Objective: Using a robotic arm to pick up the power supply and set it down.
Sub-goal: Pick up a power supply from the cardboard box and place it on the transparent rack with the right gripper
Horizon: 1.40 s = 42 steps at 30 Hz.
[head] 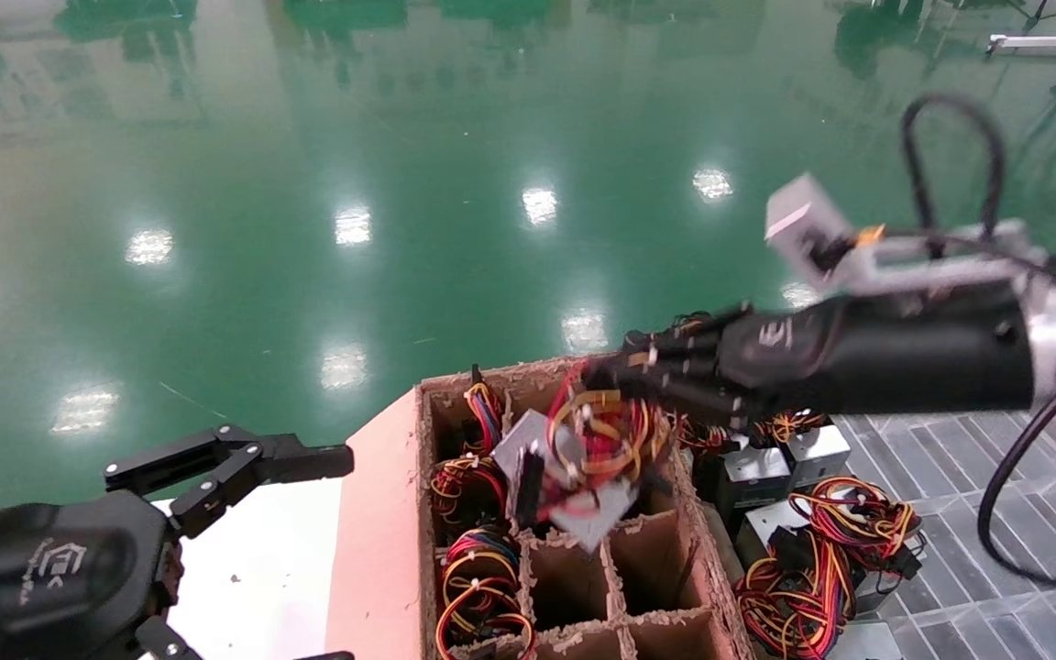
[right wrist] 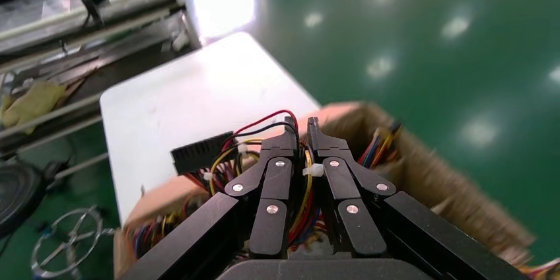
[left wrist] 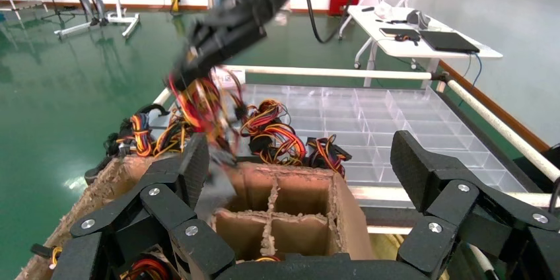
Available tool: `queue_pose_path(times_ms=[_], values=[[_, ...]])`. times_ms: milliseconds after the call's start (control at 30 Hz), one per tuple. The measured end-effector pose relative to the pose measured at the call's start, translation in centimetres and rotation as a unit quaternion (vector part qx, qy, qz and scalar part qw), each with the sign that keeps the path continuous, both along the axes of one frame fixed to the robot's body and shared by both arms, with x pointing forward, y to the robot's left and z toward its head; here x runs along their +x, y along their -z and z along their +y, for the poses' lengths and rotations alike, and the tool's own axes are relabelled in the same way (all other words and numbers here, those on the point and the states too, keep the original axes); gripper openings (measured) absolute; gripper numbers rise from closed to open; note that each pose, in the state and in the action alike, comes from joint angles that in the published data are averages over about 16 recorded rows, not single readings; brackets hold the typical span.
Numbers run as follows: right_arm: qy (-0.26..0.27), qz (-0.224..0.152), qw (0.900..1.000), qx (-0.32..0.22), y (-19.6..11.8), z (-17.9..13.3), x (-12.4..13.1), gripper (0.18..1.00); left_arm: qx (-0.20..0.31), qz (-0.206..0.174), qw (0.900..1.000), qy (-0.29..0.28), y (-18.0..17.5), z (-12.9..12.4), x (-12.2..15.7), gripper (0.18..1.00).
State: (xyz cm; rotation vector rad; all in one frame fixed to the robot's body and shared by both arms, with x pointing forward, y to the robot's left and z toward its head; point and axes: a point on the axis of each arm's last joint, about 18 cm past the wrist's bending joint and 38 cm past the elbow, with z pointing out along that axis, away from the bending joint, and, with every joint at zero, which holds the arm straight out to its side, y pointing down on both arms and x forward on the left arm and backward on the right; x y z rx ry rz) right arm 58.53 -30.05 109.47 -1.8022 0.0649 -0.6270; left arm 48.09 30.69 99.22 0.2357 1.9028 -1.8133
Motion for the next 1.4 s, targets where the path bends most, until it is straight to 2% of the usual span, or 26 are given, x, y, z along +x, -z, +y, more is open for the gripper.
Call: queue_pose_path(times_ms=[367,767,1067,1400], values=[[0.01,-0.066,0.997,0.033,-5.5,-3.2,-4.3,0.21,0.0,0.0,1.0,0.0,0.0,0.0,0.0,1.001],[0.091,-0.112,0.987,0.073,-8.4,-11.6,-11.1,0.209,0.0,0.0,1.0,0.0,0.0,0.0,0.0,1.001],[0.185,-0.112,0.972,0.09,-7.0,-18.4,-16.4,0.209,0.0,0.0,1.0,0.0,0.0,0.0,0.0,1.001],[0.253,-0.056,0.961,0.1,-1.6,-23.4,-19.3,0.209,0.0,0.0,1.0,0.0,0.0,0.0,0.0,1.001]])
